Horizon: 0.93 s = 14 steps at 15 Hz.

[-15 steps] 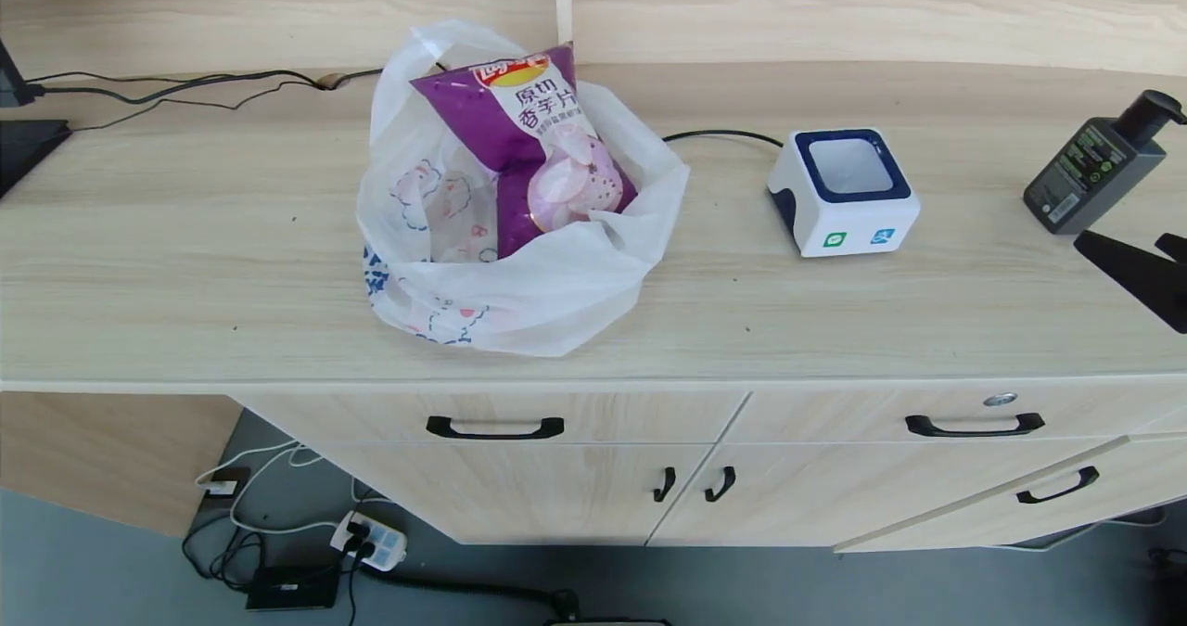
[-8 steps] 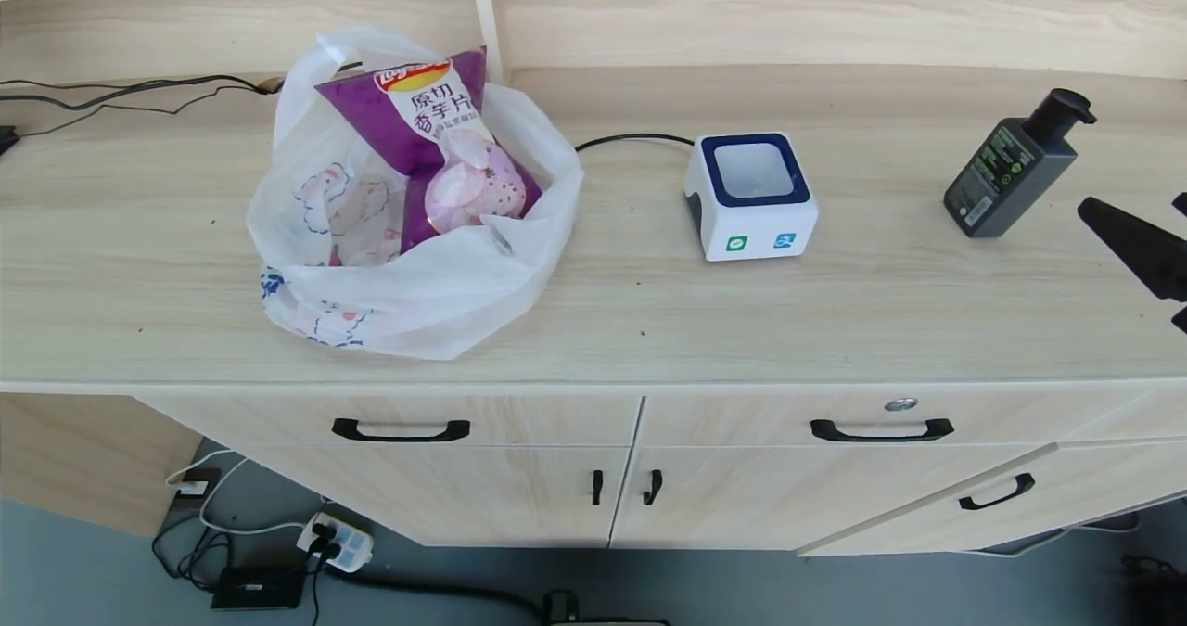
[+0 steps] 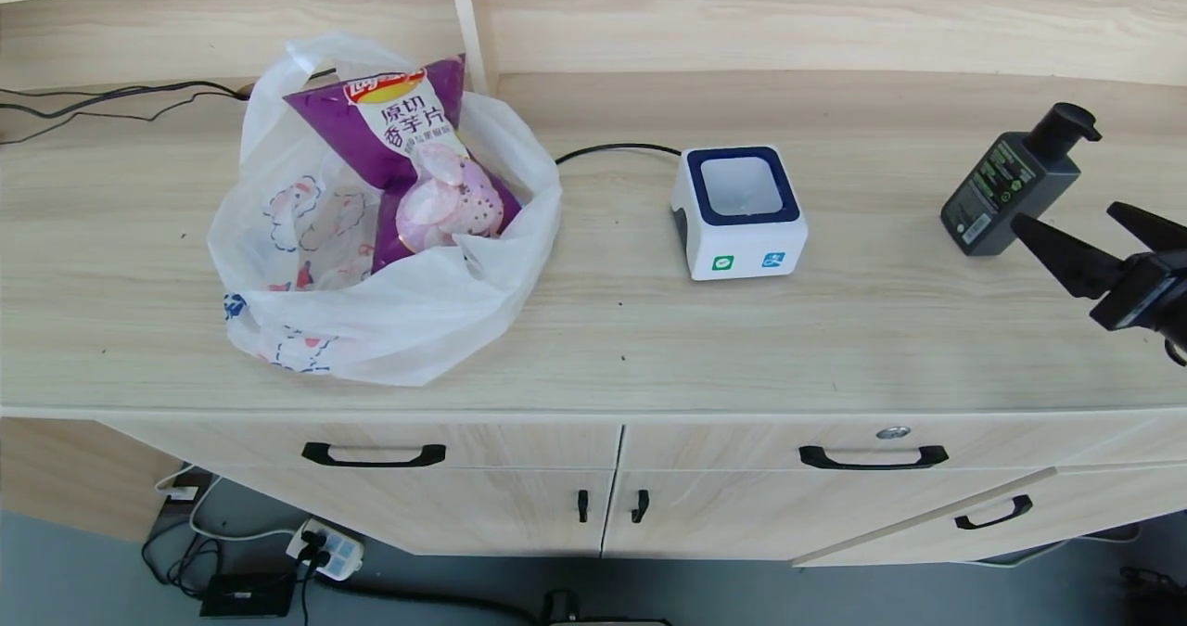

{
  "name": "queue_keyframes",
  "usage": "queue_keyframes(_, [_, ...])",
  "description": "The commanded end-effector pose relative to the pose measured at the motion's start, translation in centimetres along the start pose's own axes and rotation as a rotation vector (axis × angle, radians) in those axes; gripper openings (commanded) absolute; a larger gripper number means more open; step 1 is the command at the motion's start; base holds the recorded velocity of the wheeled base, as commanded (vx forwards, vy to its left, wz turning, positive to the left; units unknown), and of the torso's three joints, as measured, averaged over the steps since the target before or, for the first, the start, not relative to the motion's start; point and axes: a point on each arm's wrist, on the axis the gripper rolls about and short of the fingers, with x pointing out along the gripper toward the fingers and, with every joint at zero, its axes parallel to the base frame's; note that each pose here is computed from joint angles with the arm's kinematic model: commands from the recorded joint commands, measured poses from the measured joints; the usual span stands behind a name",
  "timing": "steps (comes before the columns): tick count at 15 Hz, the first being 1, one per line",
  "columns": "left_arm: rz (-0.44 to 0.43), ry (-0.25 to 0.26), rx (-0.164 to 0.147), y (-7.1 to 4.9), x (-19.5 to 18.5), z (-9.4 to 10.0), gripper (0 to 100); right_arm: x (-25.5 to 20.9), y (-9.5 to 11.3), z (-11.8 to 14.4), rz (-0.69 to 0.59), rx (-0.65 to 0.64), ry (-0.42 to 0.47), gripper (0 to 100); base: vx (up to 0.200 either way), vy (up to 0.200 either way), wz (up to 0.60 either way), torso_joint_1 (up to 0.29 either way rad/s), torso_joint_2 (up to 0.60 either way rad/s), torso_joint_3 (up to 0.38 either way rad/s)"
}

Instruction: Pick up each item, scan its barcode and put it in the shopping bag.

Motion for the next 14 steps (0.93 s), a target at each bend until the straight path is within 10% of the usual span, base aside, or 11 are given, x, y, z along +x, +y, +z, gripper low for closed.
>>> queue_keyframes(1, [0.001,0.001,0.001,0.0,0.0,0.0,100,1.5,-0.5,-1.0,-0.004,-0.002,0.027,100,0.0,0.0,0.0,0.0,0.0,0.0])
queue_keyframes(14, [0.001,0.001,0.001,0.0,0.0,0.0,100,10.3,-4.4,-3.7,-0.027,-0.016,-0.037,100,0.0,0.0,0.0,0.0,0.0,0.0])
